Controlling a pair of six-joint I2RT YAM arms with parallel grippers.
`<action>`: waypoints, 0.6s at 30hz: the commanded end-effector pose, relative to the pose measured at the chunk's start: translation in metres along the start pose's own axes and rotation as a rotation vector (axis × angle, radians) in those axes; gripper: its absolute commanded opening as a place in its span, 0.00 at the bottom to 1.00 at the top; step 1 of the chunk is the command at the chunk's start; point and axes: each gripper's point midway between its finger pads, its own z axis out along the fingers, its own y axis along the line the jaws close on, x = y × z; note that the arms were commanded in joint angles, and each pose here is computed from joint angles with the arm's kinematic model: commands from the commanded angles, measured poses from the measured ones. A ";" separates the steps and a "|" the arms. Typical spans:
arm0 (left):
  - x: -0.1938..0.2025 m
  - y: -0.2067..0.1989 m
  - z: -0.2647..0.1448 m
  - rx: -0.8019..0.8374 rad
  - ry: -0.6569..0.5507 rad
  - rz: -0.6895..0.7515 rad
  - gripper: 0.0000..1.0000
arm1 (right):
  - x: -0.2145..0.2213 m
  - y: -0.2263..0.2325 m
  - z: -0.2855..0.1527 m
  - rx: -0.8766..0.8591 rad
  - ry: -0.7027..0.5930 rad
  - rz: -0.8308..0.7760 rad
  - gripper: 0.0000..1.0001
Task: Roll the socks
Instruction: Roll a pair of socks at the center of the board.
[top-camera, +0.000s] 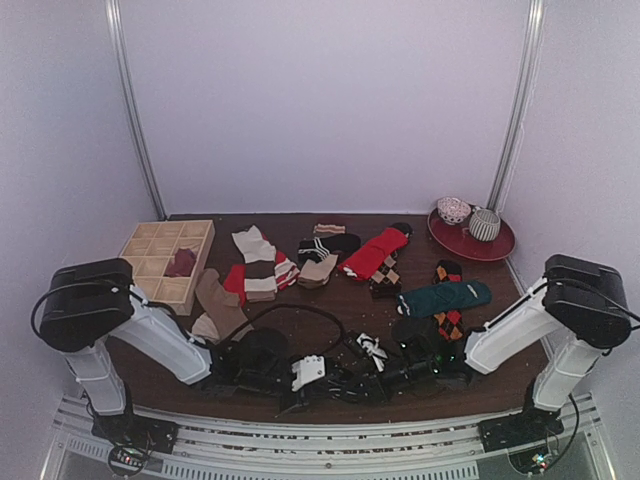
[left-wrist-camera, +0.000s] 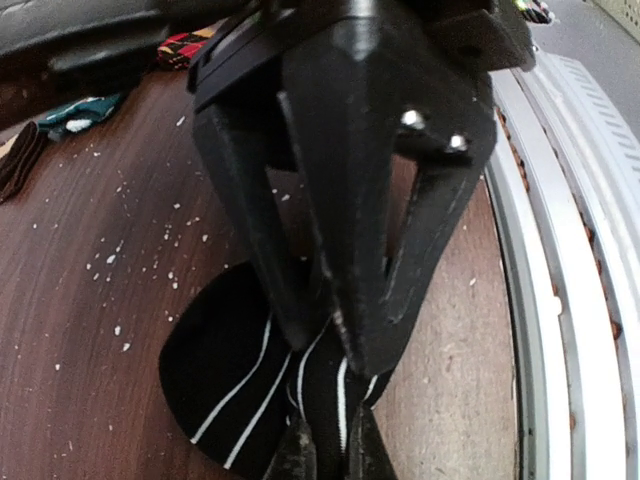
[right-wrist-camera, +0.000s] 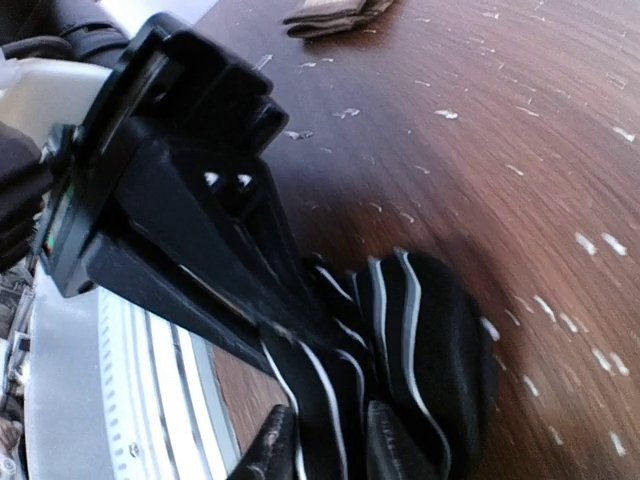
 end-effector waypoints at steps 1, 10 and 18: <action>0.040 -0.010 0.008 0.040 0.179 -0.185 0.00 | 0.018 -0.024 -0.030 0.196 0.005 -0.099 0.40; 0.084 -0.023 0.005 0.115 0.358 -0.413 0.00 | -0.016 0.022 -0.055 0.369 -0.174 -0.729 0.53; 0.096 -0.029 0.002 0.157 0.394 -0.452 0.00 | 0.010 0.006 -0.031 0.402 -0.015 -0.817 0.55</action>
